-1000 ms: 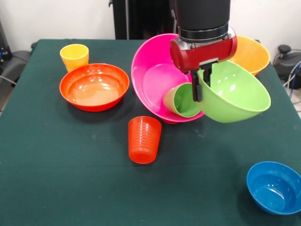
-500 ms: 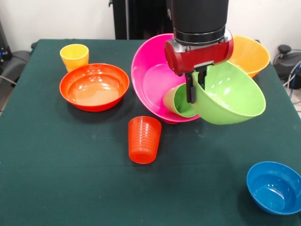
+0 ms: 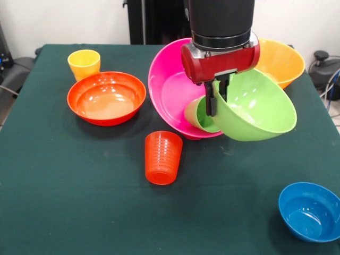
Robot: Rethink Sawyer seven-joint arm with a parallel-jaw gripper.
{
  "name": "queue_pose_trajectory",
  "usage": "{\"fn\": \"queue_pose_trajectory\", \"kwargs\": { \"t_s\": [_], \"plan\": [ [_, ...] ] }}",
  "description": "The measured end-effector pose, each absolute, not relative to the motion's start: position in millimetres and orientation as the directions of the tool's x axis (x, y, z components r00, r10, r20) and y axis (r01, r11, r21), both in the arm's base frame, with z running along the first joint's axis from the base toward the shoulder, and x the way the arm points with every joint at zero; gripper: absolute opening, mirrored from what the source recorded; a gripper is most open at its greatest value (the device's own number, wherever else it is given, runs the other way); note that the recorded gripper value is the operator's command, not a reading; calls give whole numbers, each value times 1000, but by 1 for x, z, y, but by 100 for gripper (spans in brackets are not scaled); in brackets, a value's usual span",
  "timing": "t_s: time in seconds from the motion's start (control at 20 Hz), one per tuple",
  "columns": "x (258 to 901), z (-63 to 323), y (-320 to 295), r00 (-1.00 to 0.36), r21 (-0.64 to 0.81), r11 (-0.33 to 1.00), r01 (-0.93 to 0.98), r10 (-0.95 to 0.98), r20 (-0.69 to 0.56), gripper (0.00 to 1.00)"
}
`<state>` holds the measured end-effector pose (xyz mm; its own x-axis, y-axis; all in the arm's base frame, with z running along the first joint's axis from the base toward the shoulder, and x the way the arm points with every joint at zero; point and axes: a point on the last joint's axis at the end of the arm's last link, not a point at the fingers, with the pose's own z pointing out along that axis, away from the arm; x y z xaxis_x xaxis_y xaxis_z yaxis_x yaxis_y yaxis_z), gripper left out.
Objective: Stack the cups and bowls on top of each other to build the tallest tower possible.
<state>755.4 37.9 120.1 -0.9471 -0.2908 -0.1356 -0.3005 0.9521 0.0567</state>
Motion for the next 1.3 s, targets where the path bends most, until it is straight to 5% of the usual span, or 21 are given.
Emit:
{"fn": "queue_pose_trajectory", "kwargs": {
  "t_s": [1.3],
  "plan": [
    [749,105,-2,-963,74,965,-253,-245,-110,0]
  ]
}}
